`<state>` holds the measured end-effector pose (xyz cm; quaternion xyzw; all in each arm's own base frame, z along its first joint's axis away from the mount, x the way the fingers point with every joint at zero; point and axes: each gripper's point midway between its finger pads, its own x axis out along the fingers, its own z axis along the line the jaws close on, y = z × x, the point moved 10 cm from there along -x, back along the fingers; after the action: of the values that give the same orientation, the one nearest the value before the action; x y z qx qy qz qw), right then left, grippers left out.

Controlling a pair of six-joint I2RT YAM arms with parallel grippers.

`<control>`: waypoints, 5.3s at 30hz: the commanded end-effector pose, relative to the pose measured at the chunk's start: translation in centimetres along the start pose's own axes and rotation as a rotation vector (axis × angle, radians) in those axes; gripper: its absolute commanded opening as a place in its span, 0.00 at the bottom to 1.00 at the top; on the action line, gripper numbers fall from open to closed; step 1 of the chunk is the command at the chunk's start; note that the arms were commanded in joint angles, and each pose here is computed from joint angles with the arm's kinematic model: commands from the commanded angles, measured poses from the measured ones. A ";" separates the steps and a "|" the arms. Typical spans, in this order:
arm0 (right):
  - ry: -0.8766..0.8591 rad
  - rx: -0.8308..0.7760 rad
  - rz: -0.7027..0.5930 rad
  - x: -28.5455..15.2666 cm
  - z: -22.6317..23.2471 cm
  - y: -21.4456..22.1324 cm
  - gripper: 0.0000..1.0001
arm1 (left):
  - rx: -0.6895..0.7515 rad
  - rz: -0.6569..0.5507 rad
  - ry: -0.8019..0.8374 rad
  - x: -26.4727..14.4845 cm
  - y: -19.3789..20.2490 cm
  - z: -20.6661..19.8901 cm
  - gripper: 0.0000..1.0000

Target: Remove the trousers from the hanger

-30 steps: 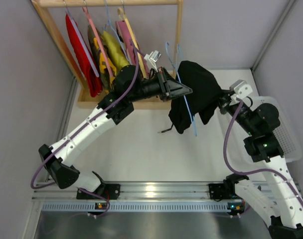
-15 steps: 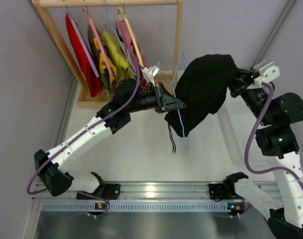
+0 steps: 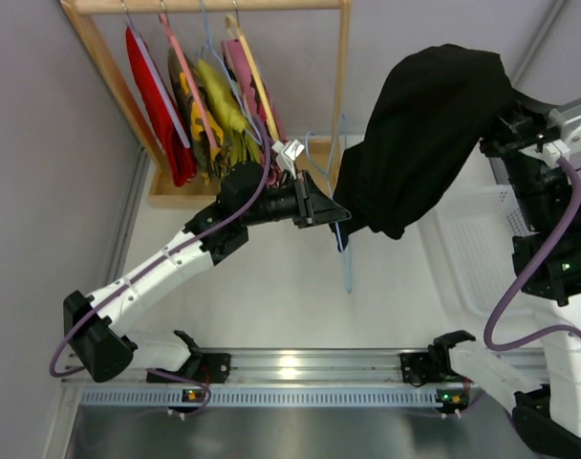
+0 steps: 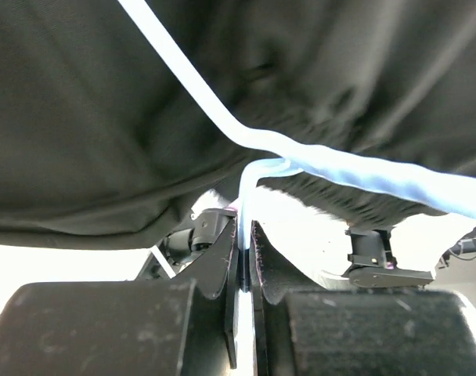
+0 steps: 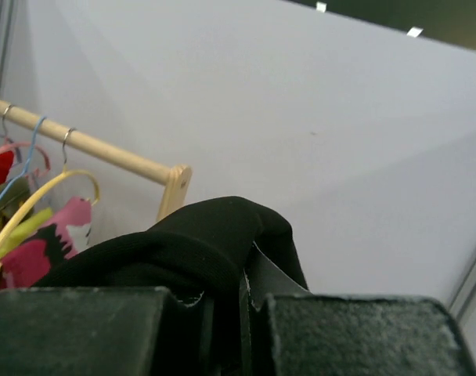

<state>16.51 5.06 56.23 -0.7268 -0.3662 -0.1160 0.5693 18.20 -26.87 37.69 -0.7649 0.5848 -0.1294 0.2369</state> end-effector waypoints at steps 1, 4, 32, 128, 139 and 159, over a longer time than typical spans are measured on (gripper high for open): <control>0.140 -0.154 -0.258 -0.1 -2.7 -6.6 0.00 | 0.077 -0.050 0.057 -0.8 -0.5 -1.1 0.00; 0.178 -0.212 -0.285 0.2 -3.4 -7.3 0.00 | 0.077 -0.047 0.053 -0.8 -0.4 -0.9 0.00; 0.458 -0.600 -0.367 4.3 -8.4 -11.8 0.00 | 0.055 0.044 -0.111 -1.2 3.2 4.7 0.00; 0.302 0.420 0.686 -15.5 -15.8 17.5 0.00 | 0.568 -0.052 -0.056 -9.0 -1.5 -1.3 0.00; 0.418 0.408 0.738 -19.8 -20.2 18.6 0.00 | 0.563 -0.060 -0.076 -8.8 -1.8 -1.0 0.00; 0.264 0.371 1.292 -26.1 -12.6 33.4 0.28 | 0.429 -0.157 -0.058 -4.8 -7.7 -4.7 0.00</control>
<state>23.52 -18.64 20.97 -0.6353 0.1704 0.2127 0.7226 19.90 -21.03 43.94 -0.7249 0.5022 -0.2300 0.4117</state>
